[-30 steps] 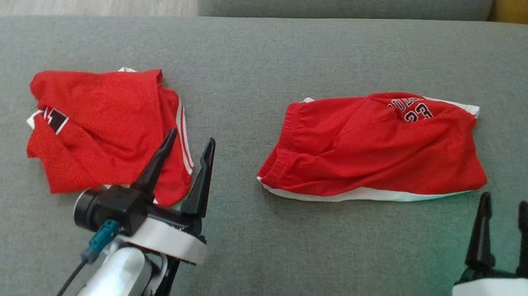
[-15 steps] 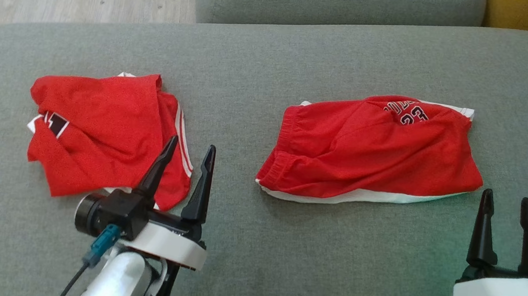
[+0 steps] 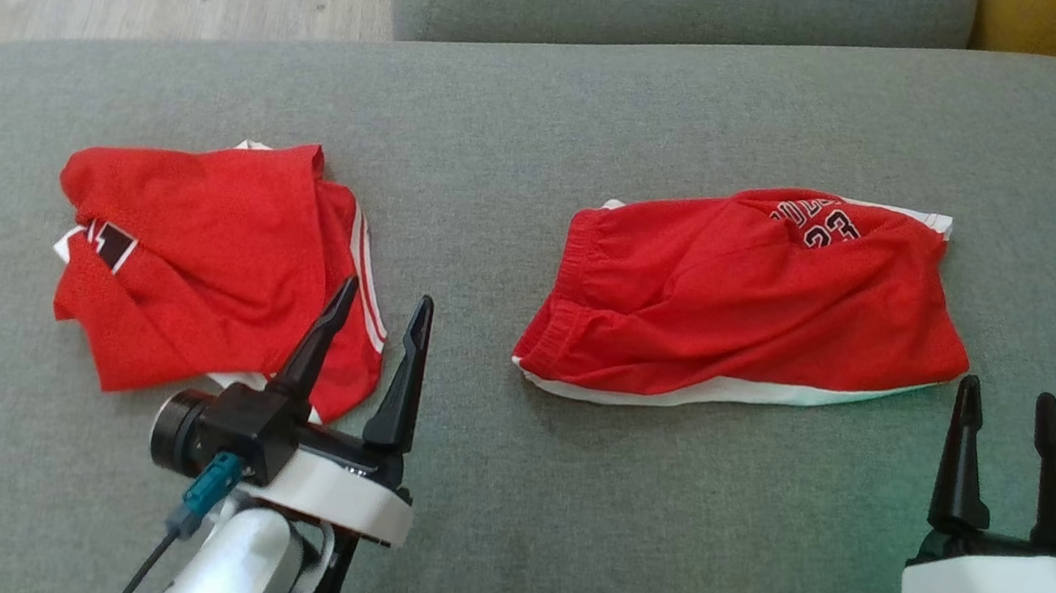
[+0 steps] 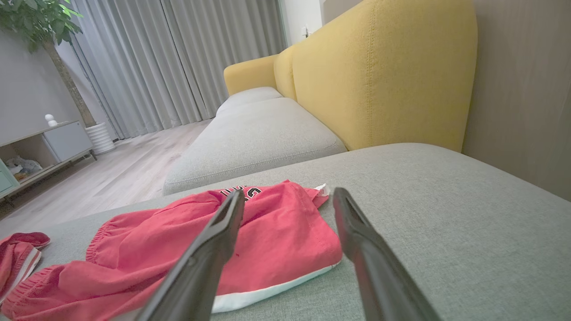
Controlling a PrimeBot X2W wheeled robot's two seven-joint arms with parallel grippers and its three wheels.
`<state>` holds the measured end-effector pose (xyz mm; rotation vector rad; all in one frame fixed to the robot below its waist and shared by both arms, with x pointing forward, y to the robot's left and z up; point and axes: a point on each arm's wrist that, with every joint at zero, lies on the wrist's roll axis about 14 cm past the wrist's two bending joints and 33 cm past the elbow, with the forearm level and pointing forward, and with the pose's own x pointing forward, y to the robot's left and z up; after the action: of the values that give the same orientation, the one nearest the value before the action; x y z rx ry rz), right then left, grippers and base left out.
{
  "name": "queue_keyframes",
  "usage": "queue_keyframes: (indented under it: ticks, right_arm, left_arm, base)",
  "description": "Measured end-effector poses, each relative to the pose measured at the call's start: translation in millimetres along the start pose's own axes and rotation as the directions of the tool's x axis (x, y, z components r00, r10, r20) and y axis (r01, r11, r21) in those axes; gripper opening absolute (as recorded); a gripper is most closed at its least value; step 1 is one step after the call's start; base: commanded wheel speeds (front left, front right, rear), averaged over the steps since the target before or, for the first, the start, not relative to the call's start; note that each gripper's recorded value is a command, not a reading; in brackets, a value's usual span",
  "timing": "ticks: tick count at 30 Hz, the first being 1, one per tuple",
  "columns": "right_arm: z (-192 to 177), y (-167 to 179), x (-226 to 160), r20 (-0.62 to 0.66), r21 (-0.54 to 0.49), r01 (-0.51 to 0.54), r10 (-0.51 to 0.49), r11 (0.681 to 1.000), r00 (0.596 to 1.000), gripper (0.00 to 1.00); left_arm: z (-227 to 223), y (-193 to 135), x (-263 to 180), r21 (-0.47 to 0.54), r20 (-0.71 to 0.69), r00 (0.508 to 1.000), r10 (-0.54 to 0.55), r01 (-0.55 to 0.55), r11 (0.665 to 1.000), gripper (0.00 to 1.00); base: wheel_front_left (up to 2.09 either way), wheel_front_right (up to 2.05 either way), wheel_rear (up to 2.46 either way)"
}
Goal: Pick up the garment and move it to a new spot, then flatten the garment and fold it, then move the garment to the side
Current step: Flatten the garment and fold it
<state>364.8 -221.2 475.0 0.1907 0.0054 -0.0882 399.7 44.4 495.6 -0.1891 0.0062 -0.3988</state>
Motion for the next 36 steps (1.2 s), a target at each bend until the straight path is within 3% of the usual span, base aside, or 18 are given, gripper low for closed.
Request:
queue_keyframes:
  ticks: [7, 12, 20, 28, 36]
  right_arm:
    - [-4.3, -1.7, 0.6, -0.013, -0.001, 0.005, -0.005, 1.0, 1.0, 1.0]
    - [-9.8, -5.1, 1.6, -0.029, 0.005, 0.018, -0.017, 1.0, 0.999, 1.0]
    - [-14.8, -7.2, 7.3, -0.044, 0.002, 0.025, -0.025, 1.0, 0.999, 1.0]
    - [-17.4, -16.6, 5.4, -0.053, 0.001, 0.055, -0.055, 0.998, 0.997, 1.0]
    - [-16.3, -27.1, 4.8, -0.052, -0.008, 0.086, -0.087, 0.996, 0.995, 1.0]
  left_arm:
    - [-8.7, -3.0, 1.5, 0.001, -0.024, 1.0, -0.02, 0.02, 1.0, 1.0]
    - [-35.7, -20.6, 0.8, 0.014, -0.143, 0.983, -0.115, 0.118, 0.993, 1.0]
    - [-74.8, -36.9, 4.8, 0.107, -0.34, 0.909, -0.241, 0.292, 0.95, 1.0]
    - [-103.2, -57.0, 11.5, 0.136, -0.454, 0.828, -0.33, 0.43, 0.892, 1.0]
    - [-112.3, -60.6, 31.6, 0.149, -0.477, 0.805, -0.353, 0.47, 0.87, 1.0]
  base:
    - [0.0, 0.0, 0.0]
    - [0.0, 0.0, 0.0]
    - [0.0, 0.0, 0.0]
    - [0.0, 0.0, 0.0]
    - [0.0, 0.0, 0.0]
